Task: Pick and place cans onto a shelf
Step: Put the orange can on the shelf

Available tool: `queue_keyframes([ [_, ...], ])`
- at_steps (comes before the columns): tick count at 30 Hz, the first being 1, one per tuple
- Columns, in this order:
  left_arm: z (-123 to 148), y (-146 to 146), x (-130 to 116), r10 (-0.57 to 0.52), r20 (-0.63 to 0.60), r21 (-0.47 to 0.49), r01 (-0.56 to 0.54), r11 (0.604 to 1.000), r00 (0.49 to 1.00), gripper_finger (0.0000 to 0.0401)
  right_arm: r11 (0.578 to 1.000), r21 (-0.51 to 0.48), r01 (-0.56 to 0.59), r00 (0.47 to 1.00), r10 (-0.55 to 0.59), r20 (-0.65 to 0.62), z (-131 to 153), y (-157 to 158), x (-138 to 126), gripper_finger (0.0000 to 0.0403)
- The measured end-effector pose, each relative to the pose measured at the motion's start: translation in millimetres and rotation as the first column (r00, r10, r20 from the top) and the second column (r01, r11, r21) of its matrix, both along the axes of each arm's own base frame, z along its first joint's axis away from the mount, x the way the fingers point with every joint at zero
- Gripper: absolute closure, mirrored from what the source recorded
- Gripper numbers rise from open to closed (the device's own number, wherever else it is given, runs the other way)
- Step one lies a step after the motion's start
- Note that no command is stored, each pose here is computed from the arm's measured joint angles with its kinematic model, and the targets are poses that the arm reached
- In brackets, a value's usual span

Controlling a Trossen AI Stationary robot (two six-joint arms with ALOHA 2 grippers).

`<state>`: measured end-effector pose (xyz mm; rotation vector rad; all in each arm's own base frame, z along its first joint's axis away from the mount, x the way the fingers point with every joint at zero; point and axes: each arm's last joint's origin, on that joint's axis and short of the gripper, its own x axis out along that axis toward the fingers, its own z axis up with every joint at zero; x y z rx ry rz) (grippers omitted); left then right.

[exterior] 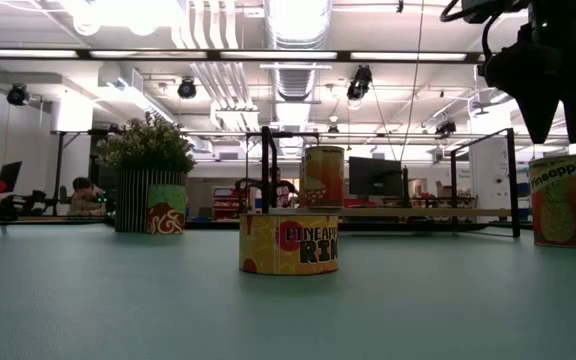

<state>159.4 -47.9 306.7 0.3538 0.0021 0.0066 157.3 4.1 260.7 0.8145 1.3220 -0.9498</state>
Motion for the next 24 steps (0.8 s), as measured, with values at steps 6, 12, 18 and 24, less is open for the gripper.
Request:
queue_keyframes([
  [6,-0.1,0.0,0.0,0.0,-0.001,0.001,0.0,1.0,1.0,0.0401,0.998,0.055,-0.012,0.999,0.01,0.036,3.9,1.0,1.4,0.0039],
  [12,-0.1,0.0,0.0,0.0,-0.001,0.003,0.0,1.0,1.0,0.0401,0.996,0.084,-0.012,1.0,0.01,0.025,-0.7,1.8,1.0,0.0039],
  [18,-0.1,0.0,0.0,0.0,-0.001,0.004,0.0,1.0,1.0,0.0401,0.997,0.083,-0.002,1.0,0.001,0.022,-3.5,1.8,0.8,0.0039],
  [24,0.0,0.0,0.0,0.0,0.0,0.012,0.0,1.0,1.0,0.0401,0.996,0.084,0.006,1.0,-0.008,0.027,-3.5,1.8,1.3,0.0039],
])
